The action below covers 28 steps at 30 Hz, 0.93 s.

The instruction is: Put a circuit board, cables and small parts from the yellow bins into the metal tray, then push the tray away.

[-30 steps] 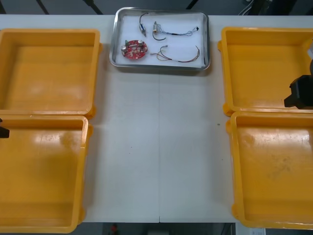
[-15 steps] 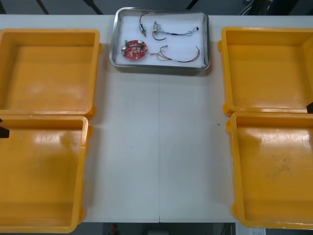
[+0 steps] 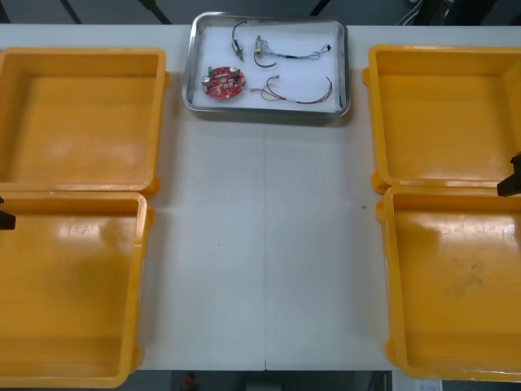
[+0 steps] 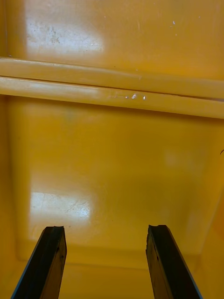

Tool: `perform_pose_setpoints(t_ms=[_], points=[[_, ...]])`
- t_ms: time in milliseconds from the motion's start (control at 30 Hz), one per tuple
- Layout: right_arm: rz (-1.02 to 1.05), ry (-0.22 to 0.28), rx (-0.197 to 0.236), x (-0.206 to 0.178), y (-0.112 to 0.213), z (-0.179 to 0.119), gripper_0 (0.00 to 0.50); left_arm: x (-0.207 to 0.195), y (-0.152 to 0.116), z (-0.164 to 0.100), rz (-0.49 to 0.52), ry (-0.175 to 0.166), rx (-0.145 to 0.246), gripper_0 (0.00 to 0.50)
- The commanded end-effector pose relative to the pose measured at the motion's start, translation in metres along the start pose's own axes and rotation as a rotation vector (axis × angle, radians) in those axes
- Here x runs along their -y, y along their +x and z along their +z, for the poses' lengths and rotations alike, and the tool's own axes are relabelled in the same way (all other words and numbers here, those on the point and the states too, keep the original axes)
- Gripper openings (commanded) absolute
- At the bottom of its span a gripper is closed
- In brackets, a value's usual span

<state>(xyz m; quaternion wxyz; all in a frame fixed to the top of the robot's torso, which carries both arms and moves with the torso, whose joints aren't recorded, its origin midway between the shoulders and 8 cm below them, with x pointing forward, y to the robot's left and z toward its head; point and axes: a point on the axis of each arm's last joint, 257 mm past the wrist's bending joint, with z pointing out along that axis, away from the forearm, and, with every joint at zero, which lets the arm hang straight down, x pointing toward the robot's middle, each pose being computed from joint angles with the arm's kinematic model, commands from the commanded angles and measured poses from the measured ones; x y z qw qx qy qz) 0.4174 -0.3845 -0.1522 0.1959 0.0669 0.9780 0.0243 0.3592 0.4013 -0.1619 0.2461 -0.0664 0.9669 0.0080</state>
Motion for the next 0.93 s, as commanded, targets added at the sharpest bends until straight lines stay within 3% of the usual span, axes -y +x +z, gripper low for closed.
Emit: perform_pose_setpoints(t_ms=[33,933], points=[[0.041,-0.004,0.013,0.0048,0.0017,0.0035,0.5,0.0017,-0.0001,-0.0025,0.049,0.004,0.017,0.5],[0.04,0.001,0.001,0.008,0.0069,0.007,0.5,0.0017,-0.0001,-0.0025,0.049,0.004,0.017,0.5]])
